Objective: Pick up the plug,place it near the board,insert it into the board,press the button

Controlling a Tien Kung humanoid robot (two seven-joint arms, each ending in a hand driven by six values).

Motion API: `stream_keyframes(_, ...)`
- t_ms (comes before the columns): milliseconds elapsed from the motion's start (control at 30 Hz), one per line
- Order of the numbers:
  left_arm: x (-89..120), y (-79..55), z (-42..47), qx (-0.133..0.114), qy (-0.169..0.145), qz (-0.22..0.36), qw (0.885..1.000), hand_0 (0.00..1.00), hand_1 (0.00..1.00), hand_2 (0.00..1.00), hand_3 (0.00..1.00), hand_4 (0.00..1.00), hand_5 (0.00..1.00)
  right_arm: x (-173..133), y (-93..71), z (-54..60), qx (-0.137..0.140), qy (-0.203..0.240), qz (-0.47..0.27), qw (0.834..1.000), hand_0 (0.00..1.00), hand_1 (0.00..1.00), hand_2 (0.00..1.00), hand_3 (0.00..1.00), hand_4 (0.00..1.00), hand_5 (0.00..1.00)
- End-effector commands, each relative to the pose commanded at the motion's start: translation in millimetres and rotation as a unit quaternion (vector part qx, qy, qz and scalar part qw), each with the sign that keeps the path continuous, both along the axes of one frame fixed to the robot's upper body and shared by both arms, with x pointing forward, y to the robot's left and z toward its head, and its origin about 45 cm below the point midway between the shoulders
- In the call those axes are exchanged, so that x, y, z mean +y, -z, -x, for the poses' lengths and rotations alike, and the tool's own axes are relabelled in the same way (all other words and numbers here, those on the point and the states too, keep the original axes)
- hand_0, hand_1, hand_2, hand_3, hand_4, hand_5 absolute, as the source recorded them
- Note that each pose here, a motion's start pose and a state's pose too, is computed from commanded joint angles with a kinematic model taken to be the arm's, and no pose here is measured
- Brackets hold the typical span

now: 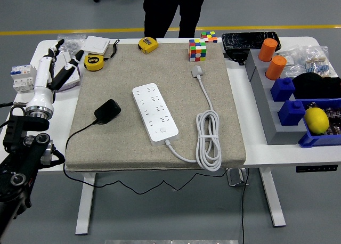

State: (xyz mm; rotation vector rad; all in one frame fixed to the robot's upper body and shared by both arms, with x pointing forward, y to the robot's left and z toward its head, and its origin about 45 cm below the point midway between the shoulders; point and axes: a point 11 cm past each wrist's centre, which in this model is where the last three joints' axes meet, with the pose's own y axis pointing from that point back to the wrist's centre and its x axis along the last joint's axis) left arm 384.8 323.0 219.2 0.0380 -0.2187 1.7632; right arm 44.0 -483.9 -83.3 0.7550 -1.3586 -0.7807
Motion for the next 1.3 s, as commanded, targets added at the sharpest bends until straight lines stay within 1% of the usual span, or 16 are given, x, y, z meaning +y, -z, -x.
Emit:
stream_keyframes(67,3.9,-6.9,8.6,-0.024,0.001,0.056,0.998,0.964,0.998,0.996,0.962,0.998,0.946,0.2,0.2,0.6,0.001,-0.001,0.000,1.000,0.963,0.675,0.606,0.586,0.998,0.698)
stream_keyframes(100,6.2,-9.3,15.2,-0.038,0.003,0.087,0.995,0.877,0.956,0.927,0.920,0.998,0.992,0.1,0.2,0.9,0.001,-0.002,0.000,1.000,0.956,0.674,0.604,0.587,0.998,0.698)
stream_keyframes(167,11.5,-14.3,23.5,-0.059,0.006,0.138,0.989,0.877,0.956,0.927,0.920,0.998,0.992,0.2,0.3,1.4,0.002,-0.003,0.000,1.000,0.956,0.674,0.604,0.587,0.998,0.698)
stream_keyframes(267,23.9,-14.5,38.1,-0.081,0.005,0.208,0.975,0.877,0.956,0.927,0.920,0.998,0.992,1.9,1.5,2.9,0.001,-0.004,-0.004,1.000,0.956,0.674,0.604,0.587,0.998,0.698)
stream_keyframes(300,28.2,-12.4,42.8,-0.085,0.003,0.229,0.970,0.824,0.900,0.870,0.879,0.998,0.998,2.6,2.0,3.4,-0.001,-0.004,-0.006,1.000,0.951,0.673,0.605,0.586,0.998,0.698)
stream_keyframes(467,53.3,6.9,64.8,-0.088,-0.037,0.333,0.938,0.824,0.900,0.870,0.879,0.998,0.998,5.1,3.8,8.3,-0.001,-0.002,-0.007,1.000,0.951,0.673,0.605,0.586,0.998,0.698)
stream_keyframes(500,55.9,9.9,67.3,-0.088,-0.042,0.350,0.932,0.797,0.858,0.837,0.837,0.998,0.981,5.5,4.1,9.1,-0.002,-0.001,-0.008,1.000,0.949,0.672,0.607,0.585,0.998,0.698)
stream_keyframes(567,62.3,15.2,73.1,-0.084,-0.057,0.355,0.929,0.797,0.858,0.837,0.837,0.998,0.981,6.6,4.9,11.1,-0.002,0.001,-0.009,1.000,0.949,0.672,0.607,0.585,0.998,0.698)
stream_keyframes(667,68.0,18.5,77.6,-0.081,-0.068,0.351,0.930,0.797,0.858,0.837,0.837,0.998,0.981,8.0,5.8,12.8,-0.002,0.001,-0.011,1.000,0.949,0.672,0.607,0.585,0.998,0.698)
stream_keyframes(700,69.2,19.4,78.9,-0.079,-0.070,0.349,0.931,0.780,0.834,0.811,0.822,0.998,0.924,8.6,6.1,13.2,-0.002,0.001,-0.011,1.000,0.950,0.671,0.609,0.584,0.998,0.698)
stream_keyframes(767,70.6,20.1,79.7,-0.076,-0.073,0.343,0.934,0.780,0.834,0.811,0.822,0.998,0.924,9.0,6.3,13.3,-0.002,0.001,-0.011,1.000,0.950,0.671,0.609,0.584,0.998,0.698)
stream_keyframes(967,69.6,21.2,78.4,-0.070,-0.073,0.335,0.937,0.776,0.828,0.809,0.817,0.998,0.916,10.9,7.3,13.4,-0.005,0.000,-0.014,1.000,0.947,0.671,0.608,0.584,0.998,0.698)
stream_keyframes(1067,69.9,17.5,76.6,-0.073,-0.072,0.331,0.938,0.776,0.828,0.809,0.817,0.998,0.916,15.1,9.3,12.9,-0.007,-0.004,-0.021,1.000,0.947,0.671,0.608,0.584,0.998,0.698)
stream_keyframes(1100,70.3,17.4,76.8,-0.072,-0.072,0.330,0.939,0.770,0.821,0.806,0.814,0.998,0.884,15.8,9.6,12.6,-0.007,-0.005,-0.023,1.000,0.945,0.671,0.609,0.584,0.998,0.698)
stream_keyframes(1267,74.1,17.6,79.1,-0.069,-0.081,0.318,0.942,0.770,0.821,0.806,0.814,0.998,0.884,16.9,9.8,8.0,-0.012,-0.010,-0.024,1.000,0.945,0.671,0.609,0.584,0.998,0.698)
stream_keyframes(1300,73.7,17.9,78.9,-0.067,-0.081,0.317,0.943,0.758,0.809,0.796,0.808,0.998,0.843,16.3,9.5,7.1,-0.014,-0.010,-0.024,1.000,0.938,0.670,0.609,0.586,0.998,0.698)
